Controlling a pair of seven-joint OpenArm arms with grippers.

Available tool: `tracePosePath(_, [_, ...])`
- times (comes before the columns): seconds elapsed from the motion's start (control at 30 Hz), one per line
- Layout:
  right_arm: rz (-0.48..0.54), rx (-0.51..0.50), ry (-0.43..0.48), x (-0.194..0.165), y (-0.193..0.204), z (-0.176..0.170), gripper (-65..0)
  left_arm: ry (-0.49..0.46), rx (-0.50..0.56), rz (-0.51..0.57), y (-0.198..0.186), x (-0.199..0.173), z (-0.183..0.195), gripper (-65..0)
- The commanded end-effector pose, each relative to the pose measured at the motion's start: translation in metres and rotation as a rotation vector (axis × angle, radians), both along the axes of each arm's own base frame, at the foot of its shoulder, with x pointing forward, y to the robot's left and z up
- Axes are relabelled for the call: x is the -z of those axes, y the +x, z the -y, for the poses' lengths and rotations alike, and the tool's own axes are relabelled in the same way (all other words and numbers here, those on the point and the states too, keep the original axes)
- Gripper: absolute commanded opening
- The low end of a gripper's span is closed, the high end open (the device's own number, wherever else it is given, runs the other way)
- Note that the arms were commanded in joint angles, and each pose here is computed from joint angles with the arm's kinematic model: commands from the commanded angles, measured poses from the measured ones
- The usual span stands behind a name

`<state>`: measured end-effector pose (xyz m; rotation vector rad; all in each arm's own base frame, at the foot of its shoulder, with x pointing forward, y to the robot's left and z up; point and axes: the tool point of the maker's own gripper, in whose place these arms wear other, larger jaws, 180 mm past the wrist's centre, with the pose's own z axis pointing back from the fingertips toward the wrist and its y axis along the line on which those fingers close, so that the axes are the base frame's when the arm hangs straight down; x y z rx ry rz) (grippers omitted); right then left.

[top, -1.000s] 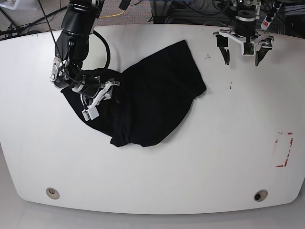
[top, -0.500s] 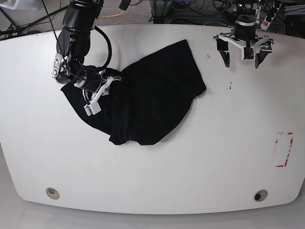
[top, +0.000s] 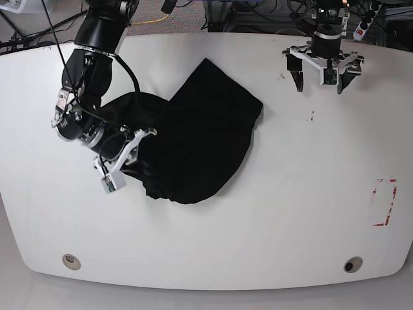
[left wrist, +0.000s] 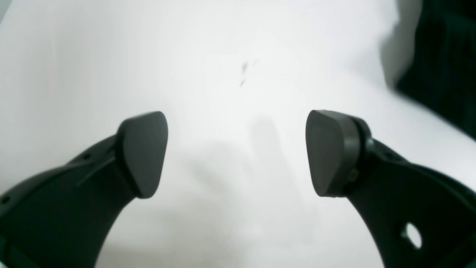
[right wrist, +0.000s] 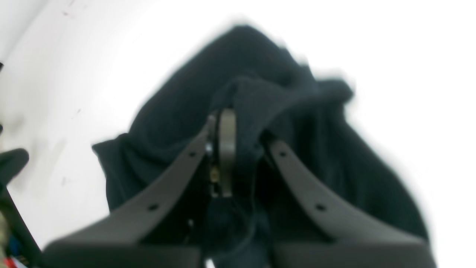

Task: Fold the T-shirt properly
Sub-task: 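Lift the T-shirt with the right gripper and drag it across the table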

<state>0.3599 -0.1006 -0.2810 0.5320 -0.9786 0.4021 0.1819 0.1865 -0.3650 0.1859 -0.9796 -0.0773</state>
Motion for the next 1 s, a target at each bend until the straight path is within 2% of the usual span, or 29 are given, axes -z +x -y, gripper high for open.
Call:
tracePosePath(0.0, [0.128,-0.044,0.005,-0.042,0.019,-0.012,-65.0,-0.006,0.021,0.029,0.003,-0.007,0.008,-10.7])
tracePosePath(0.27, [0.368,-0.145,-0.035,-0.138,0.061,-0.043,-65.0,-0.042,0.152,0.034,0.009,-0.007,0.045,-10.4])
tracePosePath(0.4, [0.475,-0.201,-0.068,-0.181,0.071,-0.061,-65.0,-0.062,0.183,0.038,0.011,-0.007,0.059,-10.4])
tracePosePath(0.67, [0.613,-0.227,-0.241,-0.230,0.086,-0.079,-65.0,-0.123,0.261,0.078,0.024,-0.014,0.097,-10.4])
tracePosePath(0.8, [0.683,-0.235,-0.260,-0.251,0.087,-0.087,-65.0,-0.160,0.312,0.103,0.033,-0.021,0.121,-10.4])
tracePosePath(0.87, [0.710,-0.225,-0.284,-0.261,0.090,-0.086,-65.0,-0.179,0.340,0.084,0.035,-0.017,0.135,-10.4])
tracePosePath(0.97, [0.734,-0.201,-0.314,-0.272,0.094,-0.082,-65.0,-0.214,0.329,0.073,0.046,-0.018,0.150,-10.4])
